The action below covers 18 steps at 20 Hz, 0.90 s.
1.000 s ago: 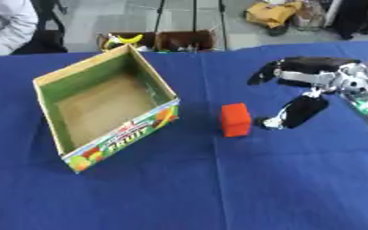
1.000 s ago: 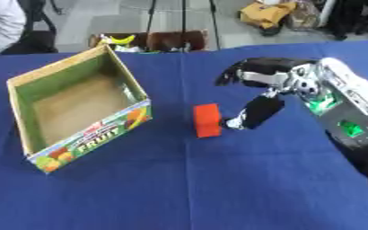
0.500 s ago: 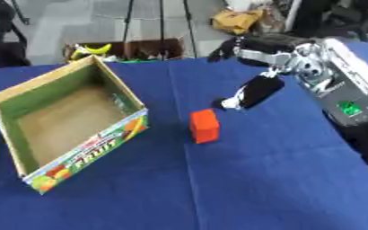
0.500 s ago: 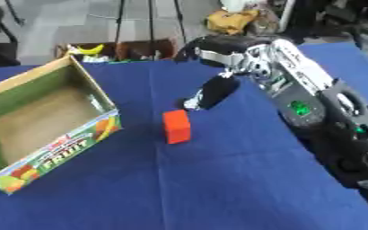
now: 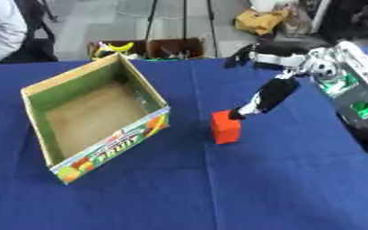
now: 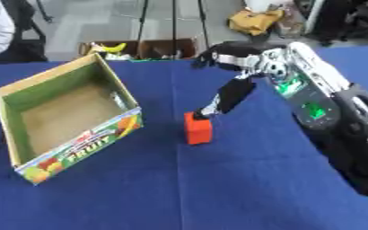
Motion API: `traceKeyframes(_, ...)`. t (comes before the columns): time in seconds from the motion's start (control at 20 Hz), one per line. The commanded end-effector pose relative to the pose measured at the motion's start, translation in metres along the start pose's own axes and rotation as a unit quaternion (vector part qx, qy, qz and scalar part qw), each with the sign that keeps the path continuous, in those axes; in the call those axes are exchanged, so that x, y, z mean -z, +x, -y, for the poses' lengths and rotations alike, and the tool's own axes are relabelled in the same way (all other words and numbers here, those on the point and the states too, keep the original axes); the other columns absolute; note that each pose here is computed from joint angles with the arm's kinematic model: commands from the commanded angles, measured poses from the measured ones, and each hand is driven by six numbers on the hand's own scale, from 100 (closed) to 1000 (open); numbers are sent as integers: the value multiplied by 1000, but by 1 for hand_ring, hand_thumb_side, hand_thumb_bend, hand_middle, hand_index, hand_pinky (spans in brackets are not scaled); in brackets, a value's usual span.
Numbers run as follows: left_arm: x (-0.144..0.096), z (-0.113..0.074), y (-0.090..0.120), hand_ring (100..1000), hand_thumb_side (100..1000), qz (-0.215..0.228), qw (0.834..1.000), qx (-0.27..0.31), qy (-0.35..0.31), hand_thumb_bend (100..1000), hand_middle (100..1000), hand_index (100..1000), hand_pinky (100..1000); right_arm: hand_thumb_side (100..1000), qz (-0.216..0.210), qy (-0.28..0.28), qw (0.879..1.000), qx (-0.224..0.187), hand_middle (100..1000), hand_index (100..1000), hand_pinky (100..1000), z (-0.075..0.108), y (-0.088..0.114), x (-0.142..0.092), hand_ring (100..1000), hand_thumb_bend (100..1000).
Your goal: Pick up objects on the table and place them in the box.
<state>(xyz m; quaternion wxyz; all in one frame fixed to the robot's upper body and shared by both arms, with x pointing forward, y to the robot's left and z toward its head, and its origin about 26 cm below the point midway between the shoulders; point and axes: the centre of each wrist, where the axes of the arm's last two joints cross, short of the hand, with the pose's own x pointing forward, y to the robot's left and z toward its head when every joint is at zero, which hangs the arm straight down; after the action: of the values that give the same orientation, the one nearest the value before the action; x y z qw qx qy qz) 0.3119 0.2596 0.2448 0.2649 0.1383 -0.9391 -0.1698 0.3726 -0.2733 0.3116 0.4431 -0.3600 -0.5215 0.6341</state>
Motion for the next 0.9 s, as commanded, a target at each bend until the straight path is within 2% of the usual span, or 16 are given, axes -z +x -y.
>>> traceKeyframes(0.05,5,-3,7,880,1000,17,1000,2,1,100,859,1000,744,430,-1,2,1000,-8,861,929,827,6,-3,2,916,568)
traceKeyframes(0.65,6,-3,7,879,1000,19,1000,1,1,100,859,1000,744,430,9,23,1000,-6,863,930,829,2,-6,8,920,574)
traceKeyframes(0.9,7,-3,8,878,1000,21,1000,-1,2,100,858,1000,744,396,1,82,997,-7,859,927,827,-18,-13,18,919,552)
